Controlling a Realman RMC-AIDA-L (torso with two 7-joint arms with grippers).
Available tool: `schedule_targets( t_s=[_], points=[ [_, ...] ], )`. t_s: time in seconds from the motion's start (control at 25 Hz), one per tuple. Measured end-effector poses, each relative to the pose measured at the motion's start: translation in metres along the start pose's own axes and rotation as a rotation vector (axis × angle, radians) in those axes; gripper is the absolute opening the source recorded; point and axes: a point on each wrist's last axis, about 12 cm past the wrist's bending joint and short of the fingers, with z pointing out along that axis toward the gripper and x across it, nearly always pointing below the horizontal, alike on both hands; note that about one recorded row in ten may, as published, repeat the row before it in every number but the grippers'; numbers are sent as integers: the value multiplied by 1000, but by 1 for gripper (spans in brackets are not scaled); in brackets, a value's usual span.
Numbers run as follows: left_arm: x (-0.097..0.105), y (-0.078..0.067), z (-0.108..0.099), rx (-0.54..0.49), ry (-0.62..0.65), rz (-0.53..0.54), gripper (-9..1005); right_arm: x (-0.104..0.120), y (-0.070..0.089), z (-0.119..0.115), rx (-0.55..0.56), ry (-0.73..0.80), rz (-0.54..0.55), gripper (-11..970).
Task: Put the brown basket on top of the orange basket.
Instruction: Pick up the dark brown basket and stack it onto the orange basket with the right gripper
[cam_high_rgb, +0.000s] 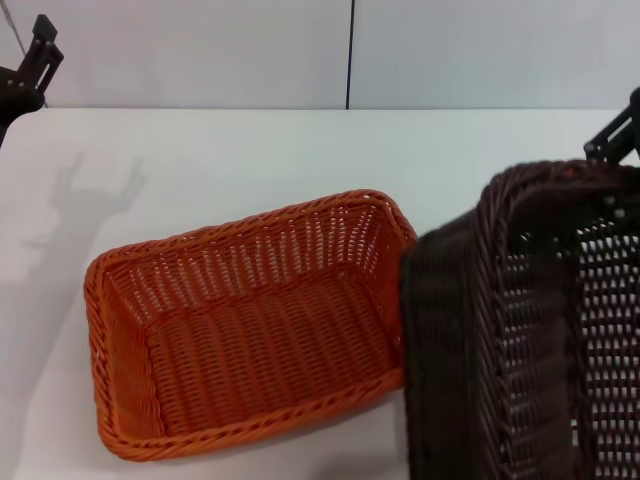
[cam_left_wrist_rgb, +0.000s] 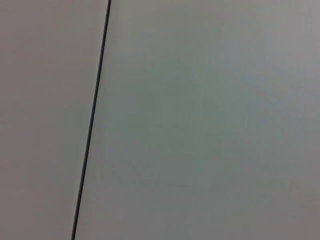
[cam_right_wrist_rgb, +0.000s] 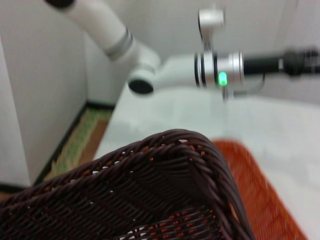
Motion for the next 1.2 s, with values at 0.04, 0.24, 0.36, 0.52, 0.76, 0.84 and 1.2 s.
schedule_targets(
  t_s=[0.04,0.24,0.36,0.52,0.76,0.84,1.2],
  points=[
    [0,0,0,-1,1,0,843,-1,1,0,1,-25,-6,141],
    [2,1,-1,-7,13,0,842,-2,3,6,9,-147,-9,141],
    [2,1,-1,-8,17,1,842,-2,5,9,27,-267,-13,141],
    [3,1,3,-8,31,12,843,-1,6,17,66,-392,-12,141],
    [4,0,5,-7,38,15,843,5,6,41,136,-489,29,141],
    [4,0,5,-9,47,17,842,7,8,47,165,-539,34,141],
    [6,0,6,-9,59,39,843,30,22,64,259,-744,93,142]
  ],
)
